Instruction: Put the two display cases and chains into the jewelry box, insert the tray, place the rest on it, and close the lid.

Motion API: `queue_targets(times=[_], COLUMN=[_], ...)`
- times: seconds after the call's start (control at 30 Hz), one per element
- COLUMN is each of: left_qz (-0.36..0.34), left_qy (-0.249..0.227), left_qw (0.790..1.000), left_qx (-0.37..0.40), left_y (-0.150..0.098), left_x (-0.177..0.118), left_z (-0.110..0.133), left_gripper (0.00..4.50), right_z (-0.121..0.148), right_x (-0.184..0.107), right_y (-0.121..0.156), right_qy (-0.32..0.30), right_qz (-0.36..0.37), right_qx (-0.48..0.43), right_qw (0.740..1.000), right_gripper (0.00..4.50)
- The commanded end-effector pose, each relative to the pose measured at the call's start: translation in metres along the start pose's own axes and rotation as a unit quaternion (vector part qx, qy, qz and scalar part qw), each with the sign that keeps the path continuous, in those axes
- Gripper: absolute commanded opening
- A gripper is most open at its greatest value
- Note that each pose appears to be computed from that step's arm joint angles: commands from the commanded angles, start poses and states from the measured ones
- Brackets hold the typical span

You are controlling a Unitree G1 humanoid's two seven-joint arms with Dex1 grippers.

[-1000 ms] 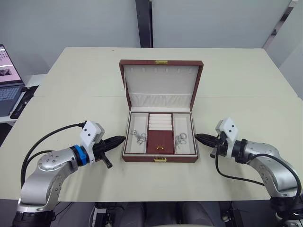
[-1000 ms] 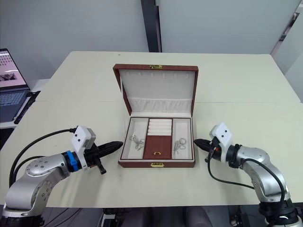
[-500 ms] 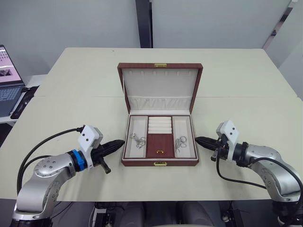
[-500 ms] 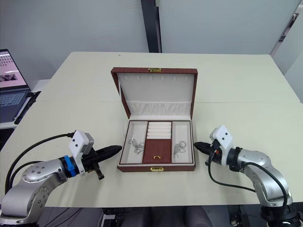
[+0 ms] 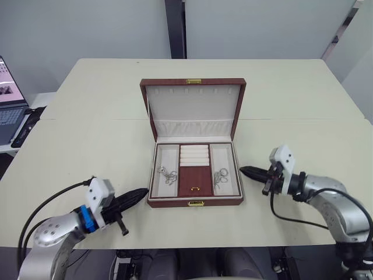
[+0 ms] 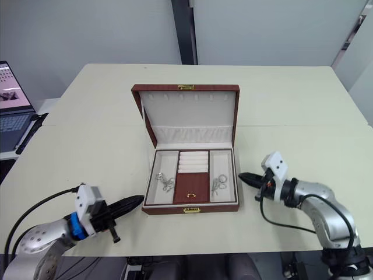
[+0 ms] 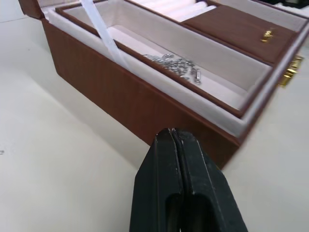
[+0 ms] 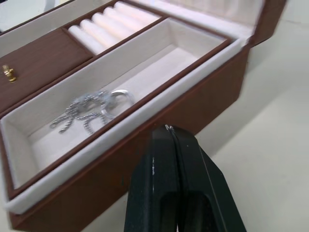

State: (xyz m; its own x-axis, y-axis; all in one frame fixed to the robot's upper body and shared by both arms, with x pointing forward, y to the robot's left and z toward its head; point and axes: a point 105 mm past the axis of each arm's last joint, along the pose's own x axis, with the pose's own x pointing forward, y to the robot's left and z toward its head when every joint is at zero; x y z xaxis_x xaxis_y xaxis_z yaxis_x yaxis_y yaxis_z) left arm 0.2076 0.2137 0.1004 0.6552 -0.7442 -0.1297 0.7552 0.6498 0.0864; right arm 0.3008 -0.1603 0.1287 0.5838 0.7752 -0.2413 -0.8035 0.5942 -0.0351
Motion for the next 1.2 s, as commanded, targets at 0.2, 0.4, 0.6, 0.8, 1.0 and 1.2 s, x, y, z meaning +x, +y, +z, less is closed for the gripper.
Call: queue_targets(times=[0.2, 0.4, 0.6, 0.8, 1.0, 1.2], left_qz=[-0.002, 0.003, 0.022, 0.029, 0.038, 0.050], left_qy=[-0.082, -0.087, -0.106, -0.104, -0.113, -0.117], left_qw=[0.996, 0.996, 0.994, 0.994, 0.992, 0.991], left_qx=[0.042, 0.031, 0.033, 0.032, 0.039, 0.034], left_y=[-0.039, -0.066, -0.081, -0.091, -0.093, -0.092], left_x=[-0.023, -0.036, -0.039, -0.041, -0.039, -0.039], left_z=[0.050, 0.054, 0.064, 0.070, 0.077, 0.083], left_gripper=[0.00, 0.00, 0.00, 0.00, 0.00, 0.00], right_z=[0.053, 0.079, 0.104, 0.126, 0.135, 0.140], right_x=[0.004, 0.025, 0.047, 0.063, 0.073, 0.076], right_y=[-0.054, -0.083, -0.099, -0.100, -0.092, -0.084], right_qy=[-0.066, -0.090, -0.112, -0.129, -0.134, -0.145], right_qz=[-0.004, -0.004, -0.008, -0.006, 0.017, 0.045], right_qx=[-0.052, -0.078, -0.093, -0.109, -0.120, -0.123], right_qw=[0.996, 0.993, 0.989, 0.986, 0.983, 0.981], right_gripper=[0.02, 0.02, 0.02, 0.02, 0.02, 0.02])
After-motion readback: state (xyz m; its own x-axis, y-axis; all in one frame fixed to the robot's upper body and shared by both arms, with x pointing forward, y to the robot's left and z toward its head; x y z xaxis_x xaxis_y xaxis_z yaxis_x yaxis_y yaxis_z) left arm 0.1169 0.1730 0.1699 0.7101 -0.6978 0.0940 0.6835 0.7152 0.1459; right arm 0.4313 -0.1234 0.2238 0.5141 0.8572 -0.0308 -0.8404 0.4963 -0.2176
